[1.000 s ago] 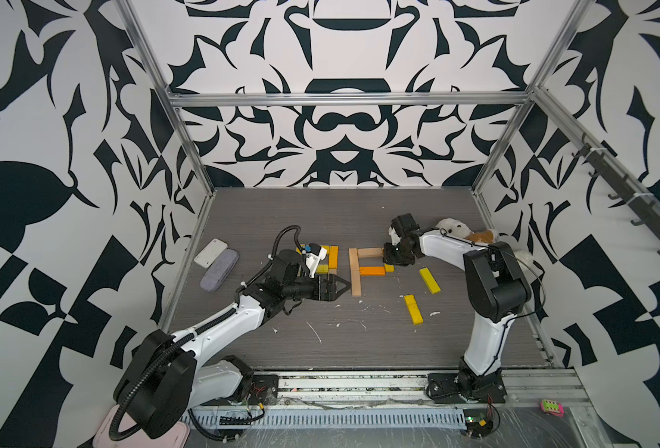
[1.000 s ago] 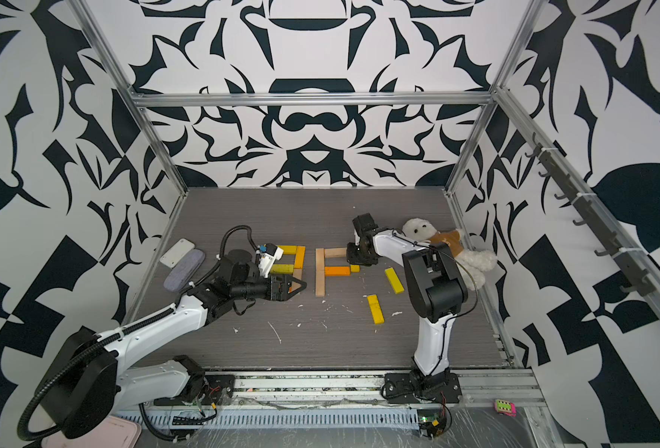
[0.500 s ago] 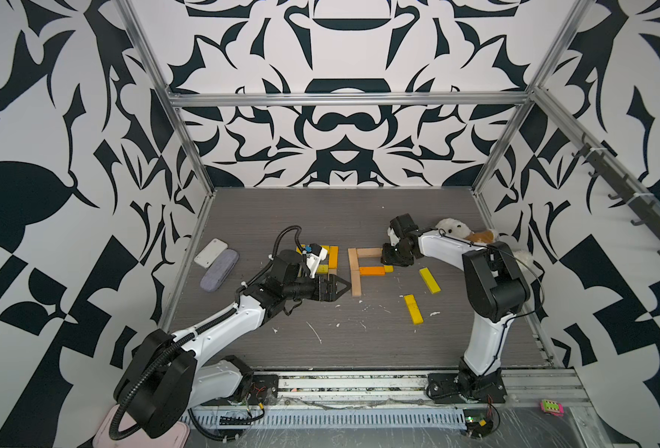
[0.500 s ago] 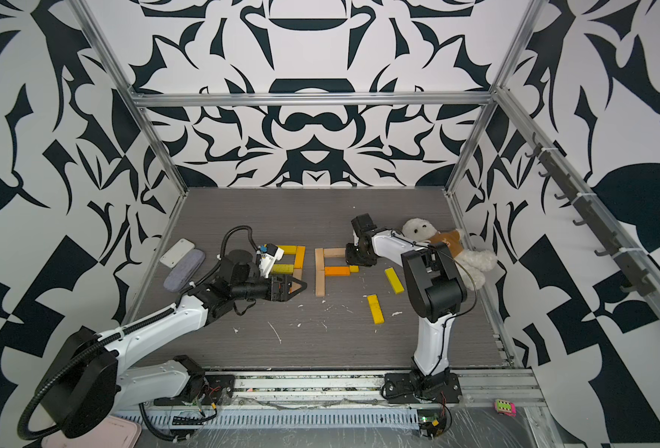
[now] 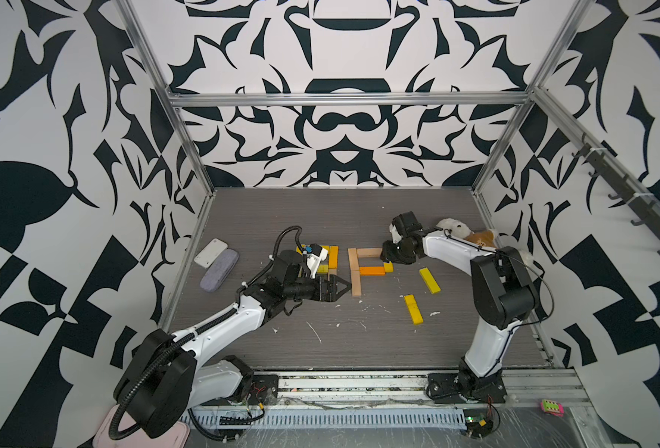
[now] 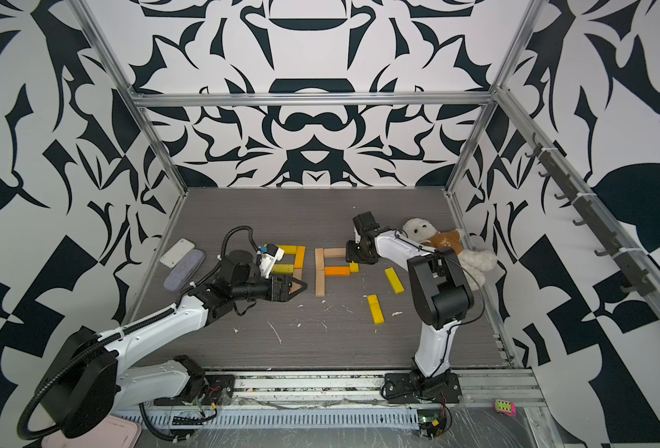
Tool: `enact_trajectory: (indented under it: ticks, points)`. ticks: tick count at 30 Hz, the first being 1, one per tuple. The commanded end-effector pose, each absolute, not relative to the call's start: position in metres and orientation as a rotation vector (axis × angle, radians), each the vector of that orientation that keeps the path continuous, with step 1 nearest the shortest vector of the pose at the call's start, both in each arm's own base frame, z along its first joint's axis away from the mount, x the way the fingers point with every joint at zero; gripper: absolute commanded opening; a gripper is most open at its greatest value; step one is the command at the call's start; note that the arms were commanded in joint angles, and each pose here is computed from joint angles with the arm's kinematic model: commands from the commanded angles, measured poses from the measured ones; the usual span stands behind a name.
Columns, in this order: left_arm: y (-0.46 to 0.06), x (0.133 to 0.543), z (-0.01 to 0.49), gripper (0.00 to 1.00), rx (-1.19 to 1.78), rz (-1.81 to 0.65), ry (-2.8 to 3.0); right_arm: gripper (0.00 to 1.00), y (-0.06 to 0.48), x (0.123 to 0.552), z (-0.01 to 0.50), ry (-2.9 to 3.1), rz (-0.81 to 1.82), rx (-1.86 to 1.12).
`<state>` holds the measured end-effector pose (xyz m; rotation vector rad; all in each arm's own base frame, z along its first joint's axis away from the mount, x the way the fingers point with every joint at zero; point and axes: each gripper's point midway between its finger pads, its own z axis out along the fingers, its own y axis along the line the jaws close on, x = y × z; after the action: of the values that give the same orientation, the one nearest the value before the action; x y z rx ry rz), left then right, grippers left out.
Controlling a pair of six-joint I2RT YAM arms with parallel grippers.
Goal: Assemble the number 8 with building blocks
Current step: Assemble the building block at the center of the board, then pick up the building block from the center of the board.
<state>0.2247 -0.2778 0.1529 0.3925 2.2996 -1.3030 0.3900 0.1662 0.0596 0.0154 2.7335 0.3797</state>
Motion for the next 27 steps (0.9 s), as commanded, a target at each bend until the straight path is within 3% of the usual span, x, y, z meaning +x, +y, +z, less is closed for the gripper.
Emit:
enact_trajectory:
  ticks: [1,14,27]
  points:
    - [-0.279,0.227,0.162,0.99,0.387,-1.305,2.265,0.55,0.158,0.378,0.088,2.670,0.361,0.005]
    - [-0.284,0.226,0.165,0.99,0.396,-1.309,2.261,0.59,0.100,0.268,0.065,2.776,0.191,0.178]
    - [-0.295,0.222,0.161,0.99,0.426,-1.321,2.272,0.60,0.107,0.220,0.042,2.870,0.116,0.115]
